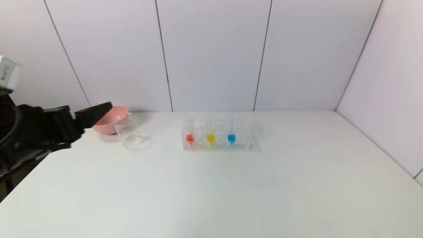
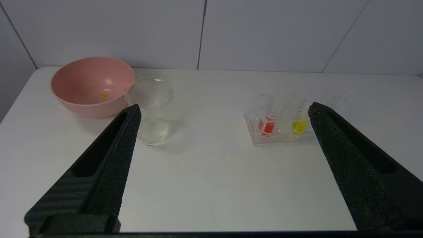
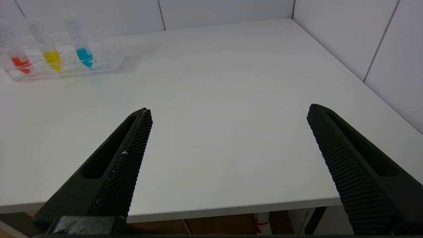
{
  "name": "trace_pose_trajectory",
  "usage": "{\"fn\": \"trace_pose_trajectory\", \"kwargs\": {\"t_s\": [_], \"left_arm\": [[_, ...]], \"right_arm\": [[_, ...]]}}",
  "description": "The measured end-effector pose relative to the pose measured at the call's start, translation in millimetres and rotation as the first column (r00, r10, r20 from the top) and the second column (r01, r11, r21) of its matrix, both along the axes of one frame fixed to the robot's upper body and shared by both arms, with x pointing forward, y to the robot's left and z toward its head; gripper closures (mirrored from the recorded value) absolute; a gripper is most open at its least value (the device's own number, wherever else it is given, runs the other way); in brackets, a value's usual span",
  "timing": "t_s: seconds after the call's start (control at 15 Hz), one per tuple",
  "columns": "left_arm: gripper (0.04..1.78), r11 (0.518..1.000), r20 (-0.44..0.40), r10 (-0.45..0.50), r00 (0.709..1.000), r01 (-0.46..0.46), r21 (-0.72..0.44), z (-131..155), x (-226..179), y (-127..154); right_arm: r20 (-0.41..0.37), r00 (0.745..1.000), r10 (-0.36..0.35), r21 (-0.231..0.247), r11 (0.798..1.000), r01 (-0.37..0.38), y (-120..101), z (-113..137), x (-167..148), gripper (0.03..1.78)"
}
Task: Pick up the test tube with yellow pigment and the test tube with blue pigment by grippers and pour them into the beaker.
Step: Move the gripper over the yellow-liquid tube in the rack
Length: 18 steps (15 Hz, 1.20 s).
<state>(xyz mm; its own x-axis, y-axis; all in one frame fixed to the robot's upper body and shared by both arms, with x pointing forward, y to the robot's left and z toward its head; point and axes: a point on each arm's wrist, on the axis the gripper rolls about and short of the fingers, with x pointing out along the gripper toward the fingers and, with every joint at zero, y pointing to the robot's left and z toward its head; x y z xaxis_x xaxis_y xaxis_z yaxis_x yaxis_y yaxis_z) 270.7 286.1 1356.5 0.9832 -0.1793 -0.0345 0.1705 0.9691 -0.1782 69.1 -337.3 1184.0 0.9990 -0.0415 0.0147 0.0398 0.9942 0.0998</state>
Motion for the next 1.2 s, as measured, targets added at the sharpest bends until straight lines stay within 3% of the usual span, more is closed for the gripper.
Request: {"fn": "trace_pose_trajectory", "kwargs": {"t_s": [0.27, 0.53, 0.8, 1.2], "left_arm": [[0.06, 1.000, -0.022, -0.012, 1.000, 0.012, -0.010, -15, 59, -77], [0.06, 0.998, -0.016, -0.065, 0.998, 0.065, -0.007, -45, 82, -140], [0.06, 0.995, -0.057, -0.096, 0.994, 0.097, 0.015, -72, 101, -170], [0.06, 0.994, -0.050, -0.109, 0.993, 0.110, 0.021, -106, 132, -197]], "right_arm": [[0.000, 1.000, 0.000, 0.000, 1.000, 0.000, 0, 0, 0, 0.10], [0.000, 1.000, 0.000, 0.000, 1.000, 0.000, 0, 0, 0, 0.10], [0.000, 1.000, 0.000, 0.000, 1.000, 0.000, 0, 0, 0, 0.10], [0.000, 1.000, 0.000, 0.000, 1.000, 0.000, 0, 0, 0, 0.10]]}}
